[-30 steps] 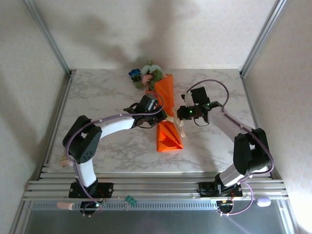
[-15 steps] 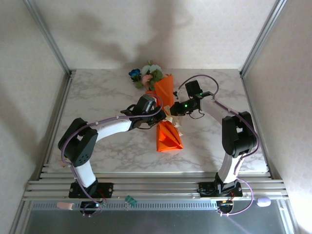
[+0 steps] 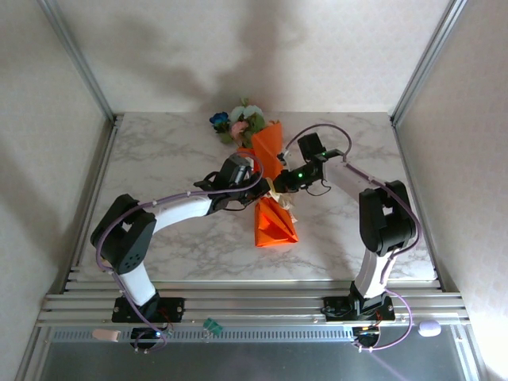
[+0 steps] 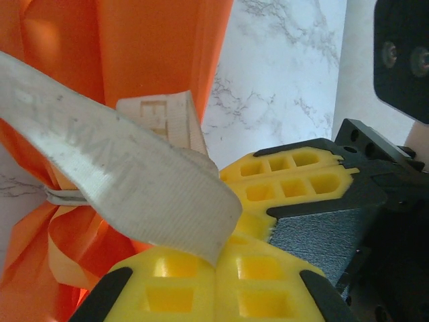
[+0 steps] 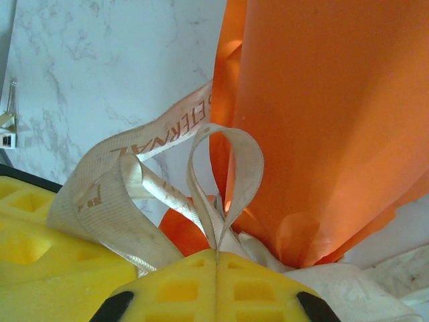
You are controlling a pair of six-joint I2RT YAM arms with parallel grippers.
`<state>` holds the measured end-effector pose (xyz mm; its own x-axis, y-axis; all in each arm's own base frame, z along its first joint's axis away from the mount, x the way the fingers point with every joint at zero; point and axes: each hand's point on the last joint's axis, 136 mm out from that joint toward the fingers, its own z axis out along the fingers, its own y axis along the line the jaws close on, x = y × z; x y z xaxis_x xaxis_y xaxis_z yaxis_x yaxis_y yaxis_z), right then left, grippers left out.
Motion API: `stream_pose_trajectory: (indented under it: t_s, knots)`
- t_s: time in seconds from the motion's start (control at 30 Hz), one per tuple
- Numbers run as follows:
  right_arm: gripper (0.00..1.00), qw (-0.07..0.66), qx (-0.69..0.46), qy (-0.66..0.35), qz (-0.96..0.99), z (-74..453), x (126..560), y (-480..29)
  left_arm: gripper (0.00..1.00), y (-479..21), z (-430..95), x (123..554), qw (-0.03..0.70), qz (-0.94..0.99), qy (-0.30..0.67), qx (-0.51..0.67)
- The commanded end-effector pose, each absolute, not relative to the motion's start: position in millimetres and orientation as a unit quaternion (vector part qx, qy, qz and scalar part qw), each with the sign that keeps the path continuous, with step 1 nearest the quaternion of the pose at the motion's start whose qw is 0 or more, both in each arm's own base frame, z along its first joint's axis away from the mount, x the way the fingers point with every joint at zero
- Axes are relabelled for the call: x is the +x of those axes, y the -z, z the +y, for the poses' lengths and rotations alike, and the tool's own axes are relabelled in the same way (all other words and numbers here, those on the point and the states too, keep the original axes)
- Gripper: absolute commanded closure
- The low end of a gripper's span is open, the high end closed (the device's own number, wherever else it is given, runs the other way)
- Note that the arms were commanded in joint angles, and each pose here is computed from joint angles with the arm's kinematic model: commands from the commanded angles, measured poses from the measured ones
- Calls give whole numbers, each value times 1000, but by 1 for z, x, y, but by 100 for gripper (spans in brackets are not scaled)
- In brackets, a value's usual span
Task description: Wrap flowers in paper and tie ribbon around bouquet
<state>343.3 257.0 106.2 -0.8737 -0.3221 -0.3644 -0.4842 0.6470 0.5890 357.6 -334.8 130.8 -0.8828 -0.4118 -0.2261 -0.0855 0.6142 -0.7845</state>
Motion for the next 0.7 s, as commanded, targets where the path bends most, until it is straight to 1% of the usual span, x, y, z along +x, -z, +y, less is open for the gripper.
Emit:
stream_pose_trajectory:
  t_s: [0.0, 0.13, 0.5, 0.57, 0.67]
  knots:
    - [100, 83, -237, -375, 893, 264, 336, -103, 100, -138, -333, 358, 211, 872, 418, -142]
    - [100, 71, -237, -379, 892, 264, 332, -99, 100, -138, -334, 363, 215, 871, 417, -144]
    - [100, 69, -225, -381, 894, 263, 335, -96, 100, -129, -335, 386, 217, 872, 412, -151]
    - [96, 72, -221, -383, 894, 262, 337, -97, 100, -127, -335, 389, 215, 874, 408, -151]
    - [85, 76, -211, -393, 891, 260, 339, -100, 100, -126, -337, 392, 215, 874, 408, -151]
